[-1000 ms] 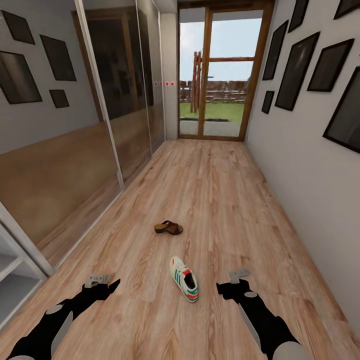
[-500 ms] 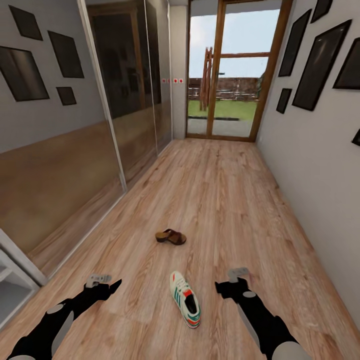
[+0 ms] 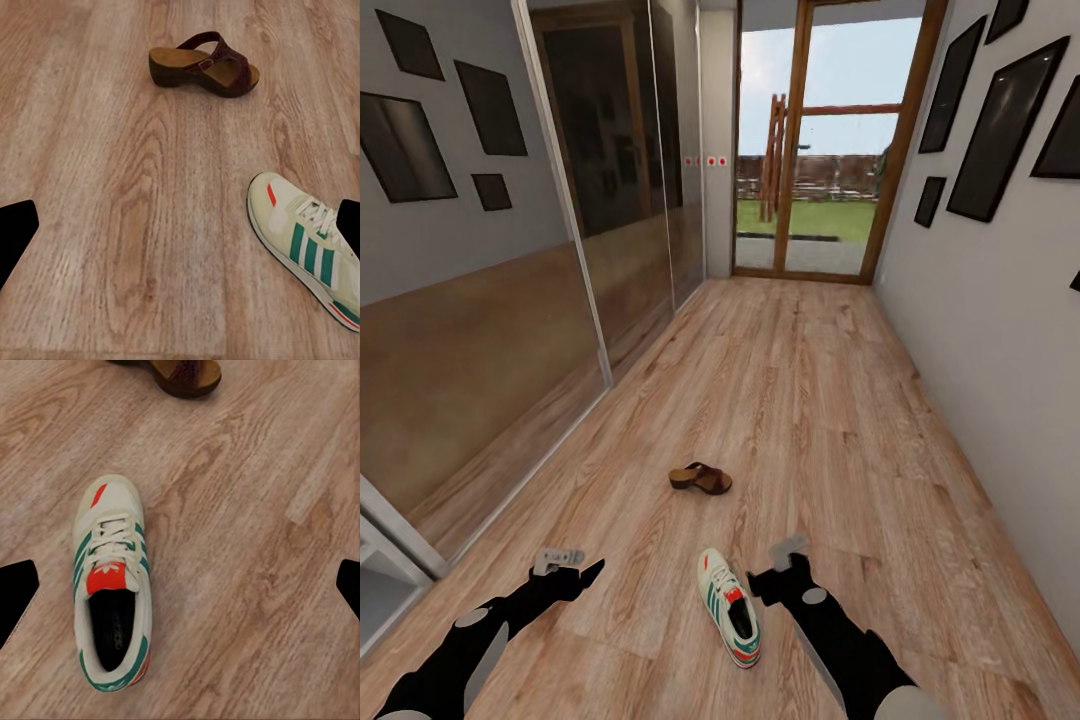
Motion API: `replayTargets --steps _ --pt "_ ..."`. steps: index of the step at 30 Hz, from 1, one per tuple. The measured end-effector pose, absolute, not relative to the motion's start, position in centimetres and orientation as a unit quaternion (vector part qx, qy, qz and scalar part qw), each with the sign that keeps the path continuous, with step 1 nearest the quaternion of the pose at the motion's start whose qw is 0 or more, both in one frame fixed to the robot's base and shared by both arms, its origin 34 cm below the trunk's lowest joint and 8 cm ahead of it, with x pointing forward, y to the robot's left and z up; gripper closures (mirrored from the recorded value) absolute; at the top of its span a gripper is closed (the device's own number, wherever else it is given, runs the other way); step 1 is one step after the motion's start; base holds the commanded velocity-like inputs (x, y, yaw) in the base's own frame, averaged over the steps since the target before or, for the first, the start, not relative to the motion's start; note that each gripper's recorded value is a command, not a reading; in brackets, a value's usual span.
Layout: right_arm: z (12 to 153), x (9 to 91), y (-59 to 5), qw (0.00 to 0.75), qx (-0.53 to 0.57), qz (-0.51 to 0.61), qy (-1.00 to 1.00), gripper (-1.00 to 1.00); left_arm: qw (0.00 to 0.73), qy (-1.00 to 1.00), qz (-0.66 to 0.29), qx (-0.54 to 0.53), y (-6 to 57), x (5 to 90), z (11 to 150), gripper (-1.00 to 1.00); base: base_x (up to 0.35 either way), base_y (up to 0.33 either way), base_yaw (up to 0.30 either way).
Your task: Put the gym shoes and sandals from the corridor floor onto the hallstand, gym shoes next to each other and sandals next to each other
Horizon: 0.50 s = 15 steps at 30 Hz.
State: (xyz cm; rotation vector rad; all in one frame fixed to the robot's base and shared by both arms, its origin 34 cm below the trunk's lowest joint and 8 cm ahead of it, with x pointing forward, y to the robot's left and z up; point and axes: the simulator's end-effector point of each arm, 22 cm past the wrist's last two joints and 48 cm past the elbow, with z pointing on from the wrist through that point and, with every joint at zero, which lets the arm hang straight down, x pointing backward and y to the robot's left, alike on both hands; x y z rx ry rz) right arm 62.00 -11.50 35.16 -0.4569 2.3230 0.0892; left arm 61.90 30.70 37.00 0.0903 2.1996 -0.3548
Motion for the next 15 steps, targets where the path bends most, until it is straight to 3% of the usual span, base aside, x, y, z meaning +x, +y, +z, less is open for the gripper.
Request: replayTargets --steps 11,15 --pt "35.0 61.6 -10.6 0.375 -0.185 0.04 0.907 -1.0 0.434 0.885 -0.157 0.058 29.6 61.5 36.9 -1.0 0.007 0.0 0.0" --pt "33.3 60.3 -11.3 0.354 -0.185 0.036 0.916 -1.0 0.432 0.885 -0.162 0.066 29.1 61.5 37.0 -1.0 0.183 0.0 0.0"
